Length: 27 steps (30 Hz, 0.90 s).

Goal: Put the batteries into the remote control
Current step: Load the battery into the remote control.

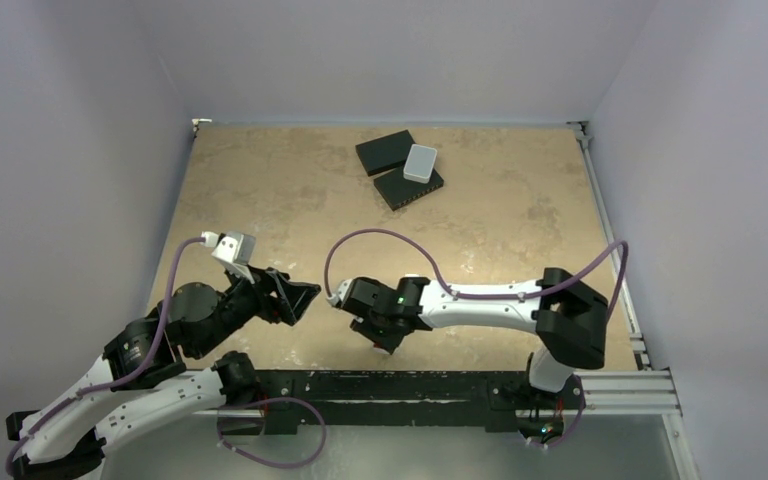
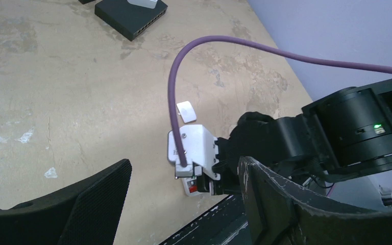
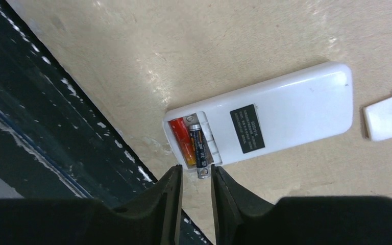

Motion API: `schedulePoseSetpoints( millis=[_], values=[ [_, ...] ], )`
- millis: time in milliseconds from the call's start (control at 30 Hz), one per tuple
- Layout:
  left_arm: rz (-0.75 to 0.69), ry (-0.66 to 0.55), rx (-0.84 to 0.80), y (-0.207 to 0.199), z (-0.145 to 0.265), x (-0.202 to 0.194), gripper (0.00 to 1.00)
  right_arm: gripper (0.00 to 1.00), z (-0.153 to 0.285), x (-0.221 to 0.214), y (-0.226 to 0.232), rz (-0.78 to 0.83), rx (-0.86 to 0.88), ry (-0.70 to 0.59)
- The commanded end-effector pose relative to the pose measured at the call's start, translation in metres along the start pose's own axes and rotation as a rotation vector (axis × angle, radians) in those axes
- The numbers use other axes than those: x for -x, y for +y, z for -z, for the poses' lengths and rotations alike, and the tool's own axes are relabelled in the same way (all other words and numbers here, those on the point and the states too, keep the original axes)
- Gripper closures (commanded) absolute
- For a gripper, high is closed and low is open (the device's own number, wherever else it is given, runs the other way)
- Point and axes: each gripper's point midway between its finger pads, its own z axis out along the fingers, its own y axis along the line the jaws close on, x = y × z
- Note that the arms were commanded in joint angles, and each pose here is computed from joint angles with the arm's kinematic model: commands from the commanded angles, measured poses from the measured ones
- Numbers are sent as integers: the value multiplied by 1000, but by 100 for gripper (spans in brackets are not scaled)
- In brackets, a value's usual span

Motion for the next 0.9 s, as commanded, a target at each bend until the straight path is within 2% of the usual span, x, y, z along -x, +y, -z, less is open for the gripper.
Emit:
schedulePoseSetpoints(
  millis=[0, 200, 333, 500, 867],
  values=[
    [-12, -4, 11, 1, -4, 1, 23, 64, 29, 19, -4, -121, -22, -130],
    [2, 15, 20, 0, -8, -3, 24, 59, 43, 15, -15, -291, -79, -192],
    [27, 66, 33, -2, -17, -15, 26, 59, 48, 11, -21, -388, -98, -238],
    [91, 154, 29, -7, -36, -47, 27, 59, 55, 4, -31, -520, -115, -312],
    [206, 328, 11, -11, -74, -124, 28, 63, 54, -3, -27, -737, 1, -397]
  ],
)
